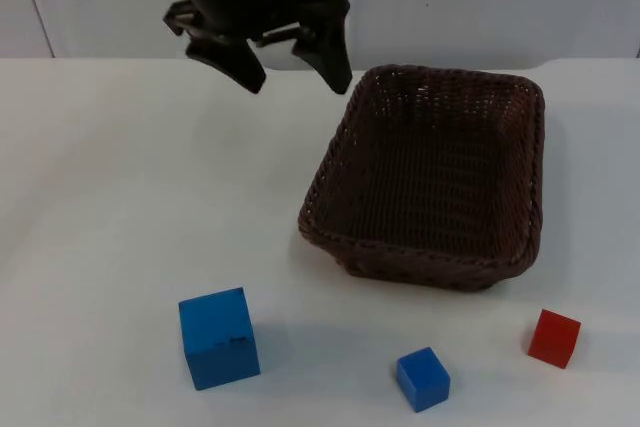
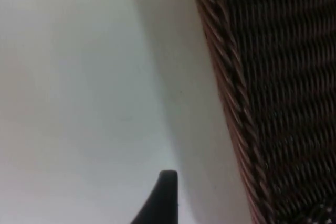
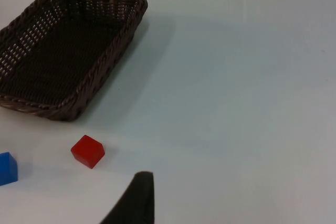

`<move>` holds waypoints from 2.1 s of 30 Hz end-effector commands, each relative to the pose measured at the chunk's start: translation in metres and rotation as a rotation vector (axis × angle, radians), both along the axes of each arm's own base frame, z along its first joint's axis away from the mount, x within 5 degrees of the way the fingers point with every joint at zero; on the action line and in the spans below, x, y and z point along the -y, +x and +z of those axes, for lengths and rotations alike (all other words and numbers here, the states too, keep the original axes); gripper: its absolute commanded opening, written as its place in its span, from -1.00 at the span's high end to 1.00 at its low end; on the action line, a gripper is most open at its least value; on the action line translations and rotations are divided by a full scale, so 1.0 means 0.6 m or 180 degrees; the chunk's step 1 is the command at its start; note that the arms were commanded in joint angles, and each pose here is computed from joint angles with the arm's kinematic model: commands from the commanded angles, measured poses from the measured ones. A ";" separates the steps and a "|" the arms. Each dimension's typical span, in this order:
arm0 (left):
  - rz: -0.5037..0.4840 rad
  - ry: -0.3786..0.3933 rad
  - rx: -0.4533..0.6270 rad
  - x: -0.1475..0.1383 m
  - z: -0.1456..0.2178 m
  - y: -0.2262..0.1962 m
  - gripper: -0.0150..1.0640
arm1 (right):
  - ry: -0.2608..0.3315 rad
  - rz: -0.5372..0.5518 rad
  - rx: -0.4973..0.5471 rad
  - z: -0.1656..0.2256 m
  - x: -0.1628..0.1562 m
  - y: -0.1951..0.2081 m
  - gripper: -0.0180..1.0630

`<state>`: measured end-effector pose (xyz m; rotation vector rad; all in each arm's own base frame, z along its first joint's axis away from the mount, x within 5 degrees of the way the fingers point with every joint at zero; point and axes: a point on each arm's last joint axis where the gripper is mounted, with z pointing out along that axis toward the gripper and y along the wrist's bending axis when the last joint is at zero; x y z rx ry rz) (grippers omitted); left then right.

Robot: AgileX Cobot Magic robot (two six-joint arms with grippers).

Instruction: Pick up the basket with the left hand and place the largest block into the basket with the right hand.

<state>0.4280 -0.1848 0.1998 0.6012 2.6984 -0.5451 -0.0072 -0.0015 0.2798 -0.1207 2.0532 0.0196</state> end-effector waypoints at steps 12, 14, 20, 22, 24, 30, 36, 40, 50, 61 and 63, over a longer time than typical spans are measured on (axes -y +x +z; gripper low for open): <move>0.0001 0.0019 -0.0323 0.040 -0.090 0.037 -0.62 | -0.0014 -0.0022 0.0037 0.001 0.000 0.000 -0.97; -0.0033 0.0048 -0.0334 0.047 -0.101 0.037 -0.62 | -0.0014 -0.0022 0.0037 0.001 0.000 0.000 -0.97; -0.0132 0.0101 -0.0348 0.072 -0.128 0.037 -0.62 | -0.0014 -0.0022 0.0037 0.001 0.000 0.000 -0.97; -0.0133 0.0099 -0.0364 0.074 -0.134 0.038 -0.62 | -0.0014 -0.0022 0.0037 0.001 0.000 0.000 -0.97; -0.0132 0.0113 -0.0400 0.074 -0.145 0.039 -0.62 | -0.0014 -0.0022 0.0037 0.001 0.000 0.000 -0.97; -0.0126 0.0128 -0.0473 0.074 -0.164 0.038 -0.59 | -0.0014 -0.0022 0.0037 0.001 0.000 0.000 -0.97; -0.0121 0.0122 -0.0468 0.074 -0.164 0.038 -0.16 | -0.0014 -0.0022 0.0037 0.001 0.000 0.000 -0.97; -0.0098 0.0063 -0.0492 0.077 -0.163 0.038 0.32 | -0.0014 -0.0022 0.0037 0.001 0.000 0.000 -0.97; 0.0047 -0.0316 -0.0581 0.088 -0.140 0.037 0.98 | -0.0014 -0.0022 0.0037 0.001 0.000 0.000 -0.97; 0.0112 -0.0528 -0.0336 0.069 -0.016 0.032 0.98 | -0.0020 -0.0026 0.0038 0.001 0.001 0.000 -0.97; 0.0146 -0.0565 -0.0372 0.050 0.011 0.030 0.98 | -0.0020 -0.0026 0.0038 0.001 0.001 0.000 -0.97</move>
